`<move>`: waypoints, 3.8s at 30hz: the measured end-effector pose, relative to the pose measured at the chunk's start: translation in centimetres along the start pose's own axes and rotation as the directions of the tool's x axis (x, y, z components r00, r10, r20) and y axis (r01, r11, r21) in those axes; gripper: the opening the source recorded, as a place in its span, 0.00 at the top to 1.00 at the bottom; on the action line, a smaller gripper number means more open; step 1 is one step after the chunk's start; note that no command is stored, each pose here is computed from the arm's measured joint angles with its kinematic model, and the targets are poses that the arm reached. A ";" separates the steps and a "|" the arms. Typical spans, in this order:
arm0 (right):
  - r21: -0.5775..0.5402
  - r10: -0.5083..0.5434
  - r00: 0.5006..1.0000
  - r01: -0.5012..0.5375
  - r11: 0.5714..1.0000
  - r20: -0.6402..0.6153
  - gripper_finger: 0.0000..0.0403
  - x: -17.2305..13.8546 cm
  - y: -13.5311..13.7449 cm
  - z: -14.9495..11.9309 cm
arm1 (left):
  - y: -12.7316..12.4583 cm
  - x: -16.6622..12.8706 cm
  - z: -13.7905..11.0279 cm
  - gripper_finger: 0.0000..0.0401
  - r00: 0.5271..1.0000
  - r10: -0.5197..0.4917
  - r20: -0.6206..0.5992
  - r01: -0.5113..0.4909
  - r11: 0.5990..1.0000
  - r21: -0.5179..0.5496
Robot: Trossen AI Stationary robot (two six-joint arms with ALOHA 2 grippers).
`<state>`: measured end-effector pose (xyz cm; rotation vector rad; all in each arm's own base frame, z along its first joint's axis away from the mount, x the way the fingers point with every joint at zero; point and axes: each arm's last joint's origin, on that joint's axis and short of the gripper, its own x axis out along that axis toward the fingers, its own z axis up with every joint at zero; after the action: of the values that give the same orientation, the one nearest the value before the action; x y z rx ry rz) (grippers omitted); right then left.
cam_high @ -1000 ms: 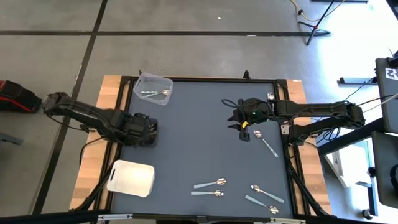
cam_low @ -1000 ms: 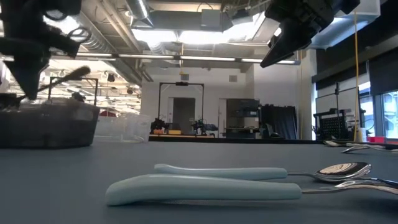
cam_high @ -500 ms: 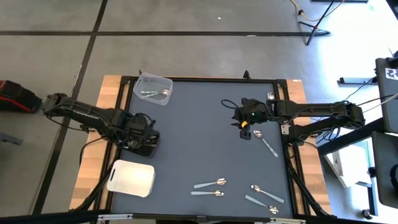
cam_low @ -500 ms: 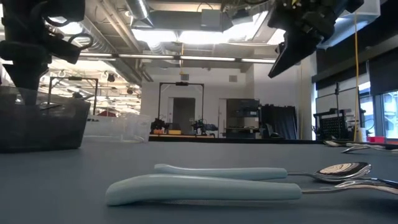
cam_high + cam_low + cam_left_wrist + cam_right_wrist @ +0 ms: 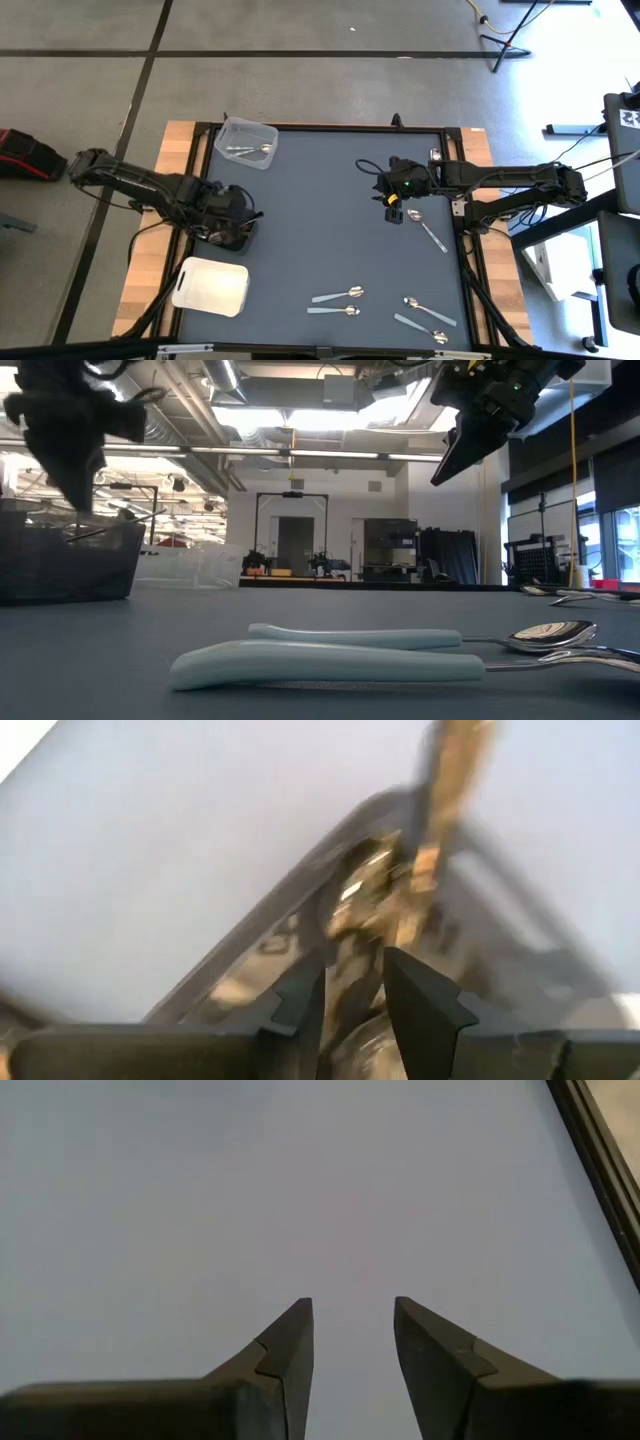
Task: Sort silverware by color (type)
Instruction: Put the black spoon into the black bin
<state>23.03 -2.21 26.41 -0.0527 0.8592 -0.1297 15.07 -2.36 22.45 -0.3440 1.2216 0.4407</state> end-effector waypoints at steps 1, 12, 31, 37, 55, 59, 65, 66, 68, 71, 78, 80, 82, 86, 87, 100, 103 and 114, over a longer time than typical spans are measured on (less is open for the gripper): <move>0.001 0.000 1.000 0.000 1.000 0.000 0.68 0.0 0.0 0.0 | -0.3 0.0 0.1 0.75 1.000 -0.018 0.018 0.018 1.000 0.013; 0.001 0.001 1.000 -0.001 1.000 0.000 0.68 0.0 0.0 0.0 | -1.9 0.8 -1.4 0.75 0.991 -0.010 0.132 -0.004 0.994 0.105; 0.001 0.000 1.000 0.000 1.000 0.003 0.68 0.0 0.0 0.0 | -1.9 3.8 -3.0 0.75 0.980 0.012 0.198 -0.033 0.994 0.101; -0.008 -0.001 1.000 0.001 1.000 0.013 0.68 0.0 0.0 0.1 | -1.6 4.3 -3.4 0.80 0.984 0.016 0.179 -0.039 0.992 0.122; -0.026 -0.001 1.000 0.002 1.000 0.028 0.68 0.0 0.0 0.3 | -1.9 0.9 -2.1 0.99 0.987 0.042 0.153 -0.081 0.962 0.262; -0.040 -0.001 1.000 0.002 0.999 0.029 0.68 0.0 0.0 0.3 | -1.3 1.0 -3.0 0.98 0.996 0.085 0.040 -0.094 0.938 0.333; -0.050 0.000 1.000 0.001 0.999 0.014 0.68 0.4 0.0 0.3 | -1.6 0.9 -3.6 0.98 0.999 0.049 -0.017 -0.039 0.928 0.371; -0.051 0.000 1.000 0.001 0.999 0.014 0.68 0.5 0.0 0.3 | -1.7 0.8 -3.8 0.98 0.999 0.041 -0.027 -0.028 0.927 0.373; -0.057 0.001 1.000 0.000 0.998 0.004 0.68 0.7 0.0 0.3 | -1.8 0.8 -4.0 0.98 0.999 0.024 -0.045 -0.005 0.925 0.379; -0.074 -0.001 1.000 0.002 0.997 0.016 0.68 1.1 0.1 0.5 | -1.6 0.7 -4.3 0.98 0.996 0.073 -0.044 -0.050 0.921 0.387; -0.081 0.002 1.000 -0.004 0.997 -0.028 0.68 1.9 0.1 0.2 | -1.4 0.7 -4.3 0.98 0.995 0.099 -0.020 -0.086 0.932 0.352; -0.081 0.002 1.000 -0.004 0.997 -0.026 0.68 2.0 0.1 0.3 | -1.4 0.7 -4.3 0.97 0.995 0.101 -0.017 -0.088 0.932 0.351; -0.083 0.002 1.000 -0.005 0.997 -0.030 0.68 2.0 0.2 0.2 | -1.4 0.7 -4.3 0.95 0.995 0.100 -0.018 -0.088 0.932 0.352; -0.090 0.002 1.000 -0.004 0.996 -0.025 0.68 2.0 0.2 0.3 | -1.5 0.7 -4.3 0.89 0.996 0.085 -0.022 -0.072 0.935 0.349; -0.090 0.002 1.000 -0.004 0.996 -0.025 0.68 2.0 0.2 0.3 | -1.6 0.7 -4.3 0.88 0.997 0.076 -0.028 -0.061 0.936 0.347; -0.108 0.002 1.000 -0.004 0.994 -0.019 0.68 2.0 0.1 0.4 | -2.1 0.1 -3.7 0.77 1.000 0.027 -0.001 -0.026 0.945 0.327; -0.107 0.001 1.000 -0.002 0.994 -0.011 0.68 2.0 0.1 0.4 | -2.6 -1.3 -2.7 0.77 0.994 0.020 0.105 -0.050 0.957 0.286; -0.106 0.002 1.000 -0.004 0.994 -0.020 0.68 2.0 0.1 0.3 | -5.0 -2.1 -0.2 0.77 0.908 -0.173 0.381 0.122 0.981 0.154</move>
<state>24.57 -2.33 25.14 -0.1498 0.8855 -0.0818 16.81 -7.06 24.45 -0.2226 0.8179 0.2809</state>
